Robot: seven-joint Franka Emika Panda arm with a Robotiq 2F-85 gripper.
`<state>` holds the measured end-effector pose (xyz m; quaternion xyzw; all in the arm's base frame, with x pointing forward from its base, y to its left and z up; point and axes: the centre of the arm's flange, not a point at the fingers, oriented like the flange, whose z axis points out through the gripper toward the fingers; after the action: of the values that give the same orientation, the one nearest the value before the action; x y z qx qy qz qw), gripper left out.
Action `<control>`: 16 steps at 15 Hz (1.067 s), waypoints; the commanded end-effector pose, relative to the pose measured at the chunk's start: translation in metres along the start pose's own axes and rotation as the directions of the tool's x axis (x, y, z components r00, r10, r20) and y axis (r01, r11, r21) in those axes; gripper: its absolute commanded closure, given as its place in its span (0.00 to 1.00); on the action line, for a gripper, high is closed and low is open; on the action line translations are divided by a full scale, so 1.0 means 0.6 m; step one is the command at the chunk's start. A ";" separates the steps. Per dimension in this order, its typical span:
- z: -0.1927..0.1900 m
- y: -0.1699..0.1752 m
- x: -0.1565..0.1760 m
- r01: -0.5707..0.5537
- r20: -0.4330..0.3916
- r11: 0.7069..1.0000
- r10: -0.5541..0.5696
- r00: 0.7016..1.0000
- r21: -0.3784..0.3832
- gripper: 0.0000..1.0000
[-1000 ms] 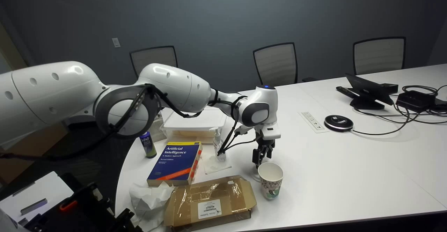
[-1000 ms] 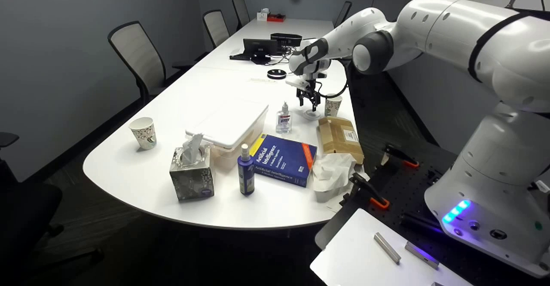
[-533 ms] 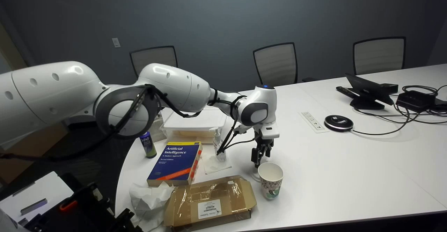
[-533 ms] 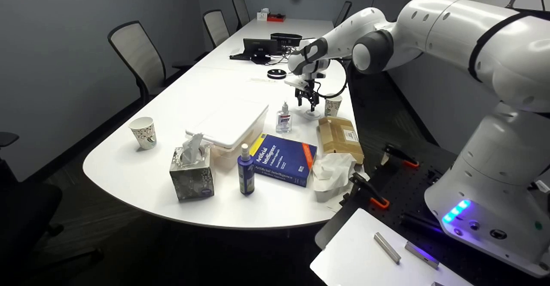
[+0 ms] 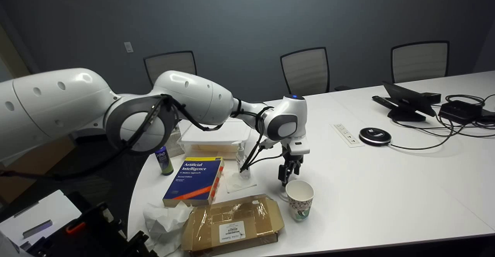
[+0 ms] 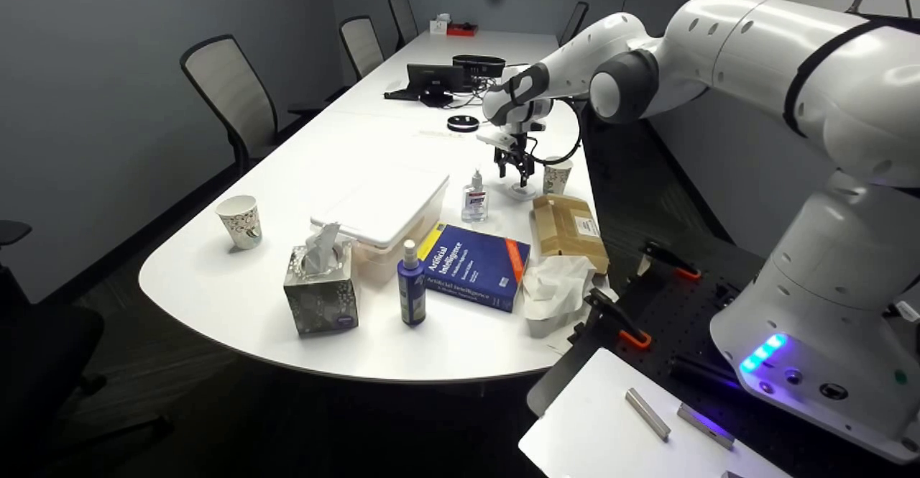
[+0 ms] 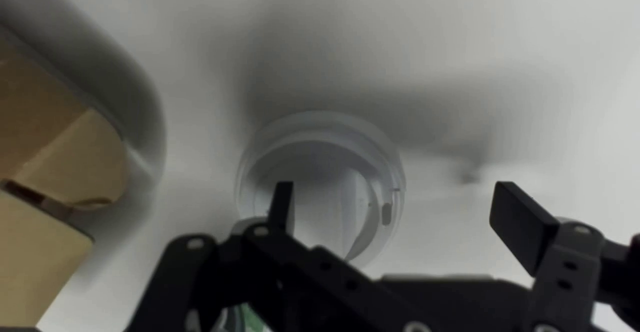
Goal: Put the white lid on the cup next to it
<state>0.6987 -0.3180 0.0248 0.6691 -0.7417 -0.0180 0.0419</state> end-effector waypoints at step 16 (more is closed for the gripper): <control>0.033 -0.055 0.035 -0.021 -0.012 0.999 0.021 1.000 -0.027 0.99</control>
<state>0.6933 -0.3268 0.0218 0.6652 -0.7451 -0.0195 0.0446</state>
